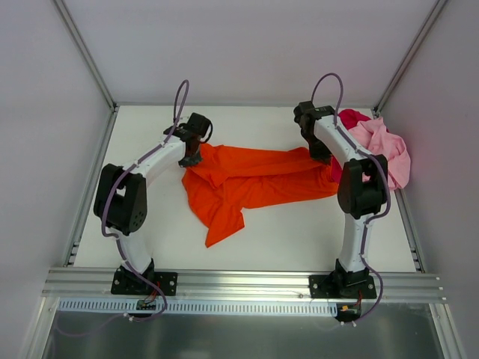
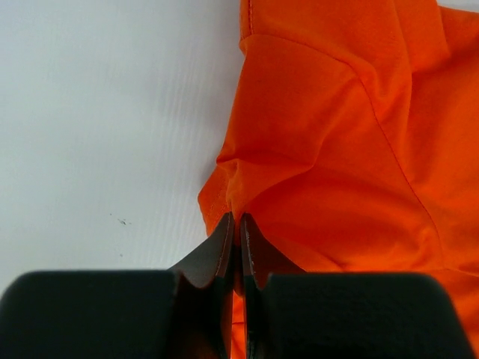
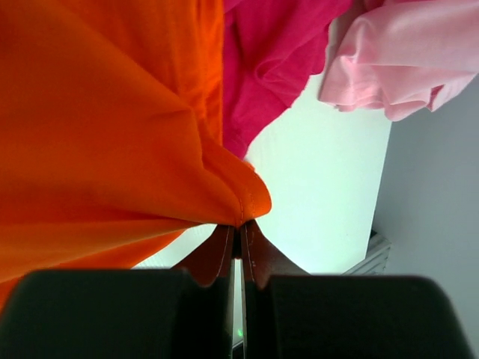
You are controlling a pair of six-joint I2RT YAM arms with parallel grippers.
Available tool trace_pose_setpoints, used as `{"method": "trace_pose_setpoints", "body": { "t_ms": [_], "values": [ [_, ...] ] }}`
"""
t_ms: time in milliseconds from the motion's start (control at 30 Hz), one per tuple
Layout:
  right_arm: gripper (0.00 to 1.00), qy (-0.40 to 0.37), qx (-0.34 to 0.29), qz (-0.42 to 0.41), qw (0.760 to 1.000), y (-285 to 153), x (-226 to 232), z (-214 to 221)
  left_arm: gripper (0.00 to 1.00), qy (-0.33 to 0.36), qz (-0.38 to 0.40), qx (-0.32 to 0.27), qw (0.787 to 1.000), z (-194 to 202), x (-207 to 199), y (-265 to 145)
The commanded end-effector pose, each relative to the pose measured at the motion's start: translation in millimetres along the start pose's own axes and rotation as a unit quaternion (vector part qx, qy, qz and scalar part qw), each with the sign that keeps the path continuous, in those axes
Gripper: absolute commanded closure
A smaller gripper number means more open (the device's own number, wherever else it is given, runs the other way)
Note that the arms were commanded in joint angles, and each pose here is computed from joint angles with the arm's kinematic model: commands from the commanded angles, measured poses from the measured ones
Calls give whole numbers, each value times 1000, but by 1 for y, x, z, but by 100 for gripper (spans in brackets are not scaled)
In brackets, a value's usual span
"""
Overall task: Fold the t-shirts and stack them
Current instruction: Fold the flattened tshirt in 1/3 of the way
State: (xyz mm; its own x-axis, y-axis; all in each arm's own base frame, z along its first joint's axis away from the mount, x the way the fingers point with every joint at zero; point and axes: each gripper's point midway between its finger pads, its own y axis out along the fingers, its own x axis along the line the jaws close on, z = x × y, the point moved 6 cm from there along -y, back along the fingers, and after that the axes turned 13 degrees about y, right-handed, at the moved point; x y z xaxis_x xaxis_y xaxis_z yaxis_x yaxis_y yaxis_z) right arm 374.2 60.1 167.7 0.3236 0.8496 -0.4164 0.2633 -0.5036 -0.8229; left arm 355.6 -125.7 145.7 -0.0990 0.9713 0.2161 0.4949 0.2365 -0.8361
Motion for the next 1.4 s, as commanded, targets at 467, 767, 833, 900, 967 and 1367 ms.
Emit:
{"method": "trace_pose_setpoints", "body": {
  "t_ms": [467, 767, 833, 900, 967, 1367],
  "values": [
    [99, 114, -72, -57, 989, -37, -10, -85, 100, -70, 13, -92, 993, -98, 16, -27],
    [99, 128, -116, -44, 984, -23, -11, -83, 100, -75, 8, -70, 995, -116, 11, -1],
    [99, 127, -121, -36, 984, -17, -12, -78, 100, -73, 6, -62, 995, -109, 11, 4],
    [99, 125, -116, -35, 985, -12, -11, -75, 100, -72, 9, -58, 996, -106, 10, 9],
    [99, 121, -101, -31, 987, -5, -6, -71, 100, -65, 3, -48, 997, -102, 9, 14],
    [99, 71, -51, -27, 996, 10, -8, -38, 100, -37, -5, -31, 999, -69, 23, 7]
  ]
}}
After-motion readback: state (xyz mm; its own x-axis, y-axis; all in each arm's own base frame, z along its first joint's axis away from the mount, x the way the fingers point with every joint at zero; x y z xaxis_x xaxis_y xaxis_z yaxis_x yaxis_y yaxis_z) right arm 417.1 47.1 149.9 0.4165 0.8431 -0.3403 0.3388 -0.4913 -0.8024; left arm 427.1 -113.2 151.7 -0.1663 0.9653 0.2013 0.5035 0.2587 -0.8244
